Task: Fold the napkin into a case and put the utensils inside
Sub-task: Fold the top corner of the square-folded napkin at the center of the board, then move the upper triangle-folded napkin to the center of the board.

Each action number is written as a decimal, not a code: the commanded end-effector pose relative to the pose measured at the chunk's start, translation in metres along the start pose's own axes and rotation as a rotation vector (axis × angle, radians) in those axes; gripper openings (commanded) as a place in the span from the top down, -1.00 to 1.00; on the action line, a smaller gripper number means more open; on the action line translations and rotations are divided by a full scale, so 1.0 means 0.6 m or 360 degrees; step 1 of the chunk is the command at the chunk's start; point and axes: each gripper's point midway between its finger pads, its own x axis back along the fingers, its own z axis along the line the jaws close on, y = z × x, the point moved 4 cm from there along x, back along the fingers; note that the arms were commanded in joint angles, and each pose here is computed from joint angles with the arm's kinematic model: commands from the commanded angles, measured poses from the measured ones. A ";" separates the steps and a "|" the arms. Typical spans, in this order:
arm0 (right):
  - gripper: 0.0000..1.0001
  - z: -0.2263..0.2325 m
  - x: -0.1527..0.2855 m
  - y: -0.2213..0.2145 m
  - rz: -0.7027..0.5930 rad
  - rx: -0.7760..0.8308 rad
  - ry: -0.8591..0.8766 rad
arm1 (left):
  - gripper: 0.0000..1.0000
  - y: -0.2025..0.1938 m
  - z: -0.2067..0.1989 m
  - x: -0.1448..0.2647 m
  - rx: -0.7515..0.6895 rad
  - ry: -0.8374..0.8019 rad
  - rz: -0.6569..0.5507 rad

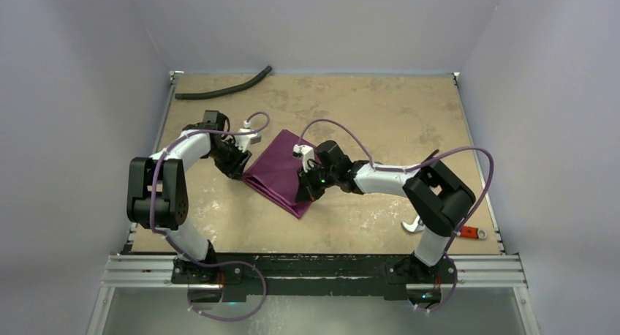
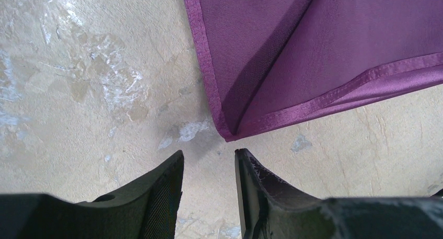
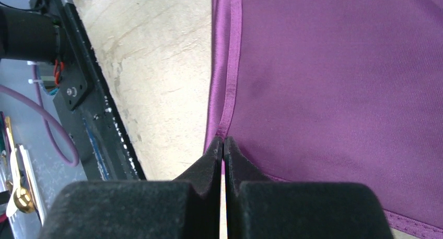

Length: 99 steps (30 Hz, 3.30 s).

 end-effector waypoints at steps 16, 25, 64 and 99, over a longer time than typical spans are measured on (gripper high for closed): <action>1.00 0.021 -0.001 -0.048 0.0073 0.0016 0.0066 | 0.21 0.021 -0.003 0.035 -0.0072 0.0042 -0.0086; 0.34 0.018 -0.004 -0.053 0.0098 0.0016 0.0034 | 0.18 0.053 -0.001 0.077 -0.0108 0.0061 -0.0146; 1.00 -0.220 0.096 0.043 -0.0381 -0.0808 -0.0016 | 0.32 0.026 -0.009 -0.046 -0.0165 0.0143 -0.0009; -0.48 -0.019 0.136 0.084 -0.0432 0.0466 -0.0702 | -0.61 0.147 -0.024 0.184 -0.0145 0.0162 -0.0697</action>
